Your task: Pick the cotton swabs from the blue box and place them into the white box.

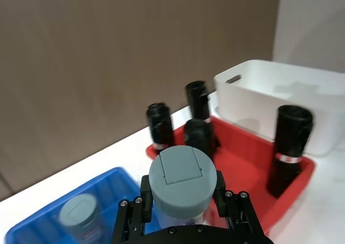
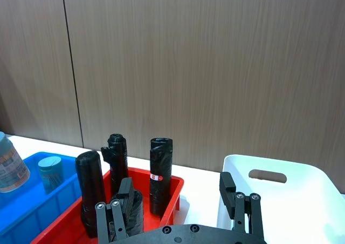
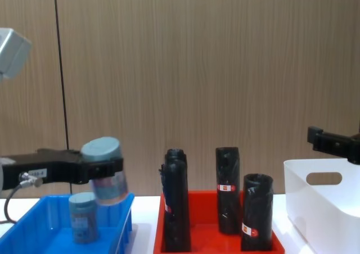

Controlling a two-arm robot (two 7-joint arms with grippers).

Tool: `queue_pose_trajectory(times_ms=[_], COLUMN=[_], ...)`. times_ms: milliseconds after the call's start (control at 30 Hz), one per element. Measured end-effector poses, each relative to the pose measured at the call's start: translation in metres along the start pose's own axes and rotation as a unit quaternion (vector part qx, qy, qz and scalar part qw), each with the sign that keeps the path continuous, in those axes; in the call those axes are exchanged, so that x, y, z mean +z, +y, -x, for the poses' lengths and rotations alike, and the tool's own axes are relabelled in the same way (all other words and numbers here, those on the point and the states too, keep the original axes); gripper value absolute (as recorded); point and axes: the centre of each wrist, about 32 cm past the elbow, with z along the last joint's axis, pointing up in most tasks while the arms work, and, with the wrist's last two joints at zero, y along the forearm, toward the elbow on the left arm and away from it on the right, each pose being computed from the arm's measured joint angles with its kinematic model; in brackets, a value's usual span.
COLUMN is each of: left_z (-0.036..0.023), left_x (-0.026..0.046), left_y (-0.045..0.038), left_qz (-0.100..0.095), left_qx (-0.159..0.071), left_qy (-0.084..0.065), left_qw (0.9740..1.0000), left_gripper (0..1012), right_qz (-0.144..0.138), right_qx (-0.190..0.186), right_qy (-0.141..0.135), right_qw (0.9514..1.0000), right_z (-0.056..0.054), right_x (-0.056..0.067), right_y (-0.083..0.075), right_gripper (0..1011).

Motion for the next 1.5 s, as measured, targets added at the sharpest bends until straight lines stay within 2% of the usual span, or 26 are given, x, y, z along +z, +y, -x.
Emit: queue_pose_trajectory(times_ms=[100,233,333,400,433,500,567,633,667,800,833,867,900,1033,1067,1333,1500], left_z=[-0.0011,-0.0024,-0.0039,-0.0044,-0.0050,-0.0058,-0.0068,-0.0075,-0.0084,-0.0108,-0.0119,-0.0119,-0.0128,-0.0148,-0.0154,-0.0177,-0.0186], left_x=[0.0032,0.0058,0.0067,0.0068,0.0070,0.0072,0.0073,0.0072,0.0069,0.0060,0.0055,0.0055,0.0046,0.0032,0.0028,0.0022,0.0020], left_y=[-0.0007,-0.0018,-0.0038,-0.0048,-0.0060,-0.0073,-0.0092,-0.0105,-0.0120,-0.0158,-0.0172,-0.0172,-0.0186,-0.0216,-0.0225,-0.0257,-0.0269], left_qz=[0.012,0.021,0.029,0.032,0.035,0.038,0.042,0.045,0.047,0.052,0.053,0.053,0.054,0.056,0.056,0.056,0.054], left_qx=[-0.030,-0.055,-0.086,-0.098,-0.111,-0.123,-0.143,-0.153,-0.167,-0.198,-0.210,-0.210,-0.221,-0.247,-0.256,-0.282,-0.293], left_qy=[0.003,0.005,0.009,0.010,0.012,0.012,0.014,0.015,0.016,0.017,0.018,0.018,0.019,0.020,0.019,0.015,0.012], left_qw=[0.9995,0.9982,0.9958,0.9947,0.9931,0.9916,0.9887,0.9871,0.9848,0.9787,0.9761,0.9761,0.9736,0.9672,0.9649,0.9575,0.9546], left_gripper=[657,657,657,657,657,657,657,657,658,658,657,657,657,657,657,657,657], right_qz=[0.000,0.000,0.000,0.000,0.000,0.000,0.000,0.000,0.000,0.000,0.000,0.000,0.000,0.000,0.000,0.000,0.000], right_qx=[0.000,0.000,0.000,0.000,0.000,0.000,0.000,0.000,0.000,0.000,0.000,0.000,0.000,0.000,0.000,0.000,0.000], right_qy=[0.000,0.000,0.000,0.000,0.000,0.000,0.000,0.000,0.000,0.000,0.000,0.000,0.000,0.000,0.000,0.000,0.000], right_qw=[1.0000,1.0000,1.0000,1.0000,1.0000,1.0000,1.0000,1.0000,1.0000,1.0000,1.0000,1.0000,1.0000,1.0000,1.0000,1.0000,1.0000], right_z=[0.000,0.000,0.000,0.000,0.000,0.000,0.000,0.000,0.000,0.000,0.000,0.000,0.000,0.000,0.000,0.000,0.000], right_x=[0.000,0.000,0.000,0.000,0.000,0.000,0.000,0.000,0.000,0.000,0.000,0.000,0.000,0.000,0.000,0.000,0.000], right_y=[0.000,0.000,0.000,0.000,0.000,0.000,0.000,0.000,0.000,0.000,0.000,0.000,0.000,0.000,0.000,0.000,0.000], right_gripper=[1002,1002,1002,1002,1002,1002,1002,1001,1002,1001,1001,1002,1002,1002,1002,1002,1002])
